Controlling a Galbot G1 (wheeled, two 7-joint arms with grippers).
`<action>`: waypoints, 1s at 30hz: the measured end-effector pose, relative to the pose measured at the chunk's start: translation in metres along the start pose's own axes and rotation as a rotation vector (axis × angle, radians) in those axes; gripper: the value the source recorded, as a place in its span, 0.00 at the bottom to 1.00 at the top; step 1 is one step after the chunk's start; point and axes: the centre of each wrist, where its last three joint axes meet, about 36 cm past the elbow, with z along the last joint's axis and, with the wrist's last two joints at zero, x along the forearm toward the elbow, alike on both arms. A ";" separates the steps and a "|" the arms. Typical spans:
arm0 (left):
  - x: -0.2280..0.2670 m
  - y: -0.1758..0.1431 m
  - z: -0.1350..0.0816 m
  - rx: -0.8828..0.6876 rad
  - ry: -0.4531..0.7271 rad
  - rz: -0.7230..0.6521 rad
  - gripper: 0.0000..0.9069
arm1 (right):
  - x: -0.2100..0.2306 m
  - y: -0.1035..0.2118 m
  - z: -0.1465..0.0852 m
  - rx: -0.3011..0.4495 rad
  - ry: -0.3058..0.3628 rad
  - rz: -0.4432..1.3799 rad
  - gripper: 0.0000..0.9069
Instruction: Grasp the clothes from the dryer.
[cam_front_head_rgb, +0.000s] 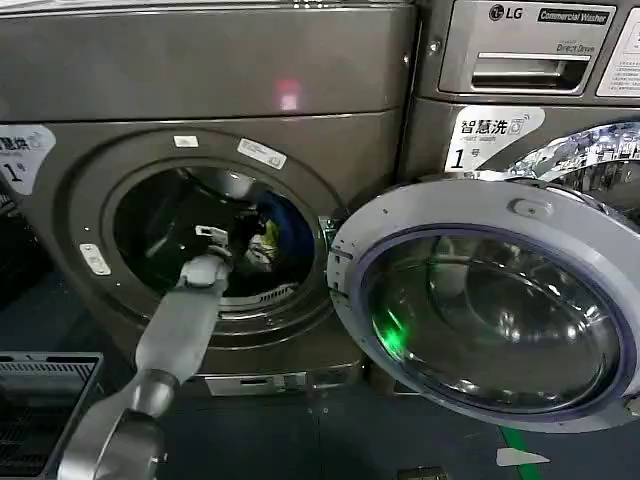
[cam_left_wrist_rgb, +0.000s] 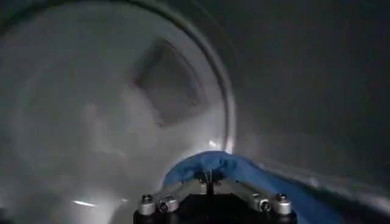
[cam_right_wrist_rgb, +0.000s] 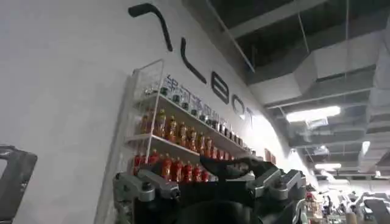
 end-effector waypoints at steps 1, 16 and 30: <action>0.002 -0.002 0.000 0.012 -0.019 -0.033 0.00 | 0.000 0.000 0.000 0.000 -0.005 0.001 1.00; 0.045 -0.047 0.014 0.055 -0.150 -0.349 0.00 | 0.001 -0.006 -0.002 0.020 -0.069 0.028 1.00; 0.054 -0.054 0.018 0.049 -0.161 -0.405 0.00 | 0.003 -0.008 -0.003 0.027 -0.101 0.032 1.00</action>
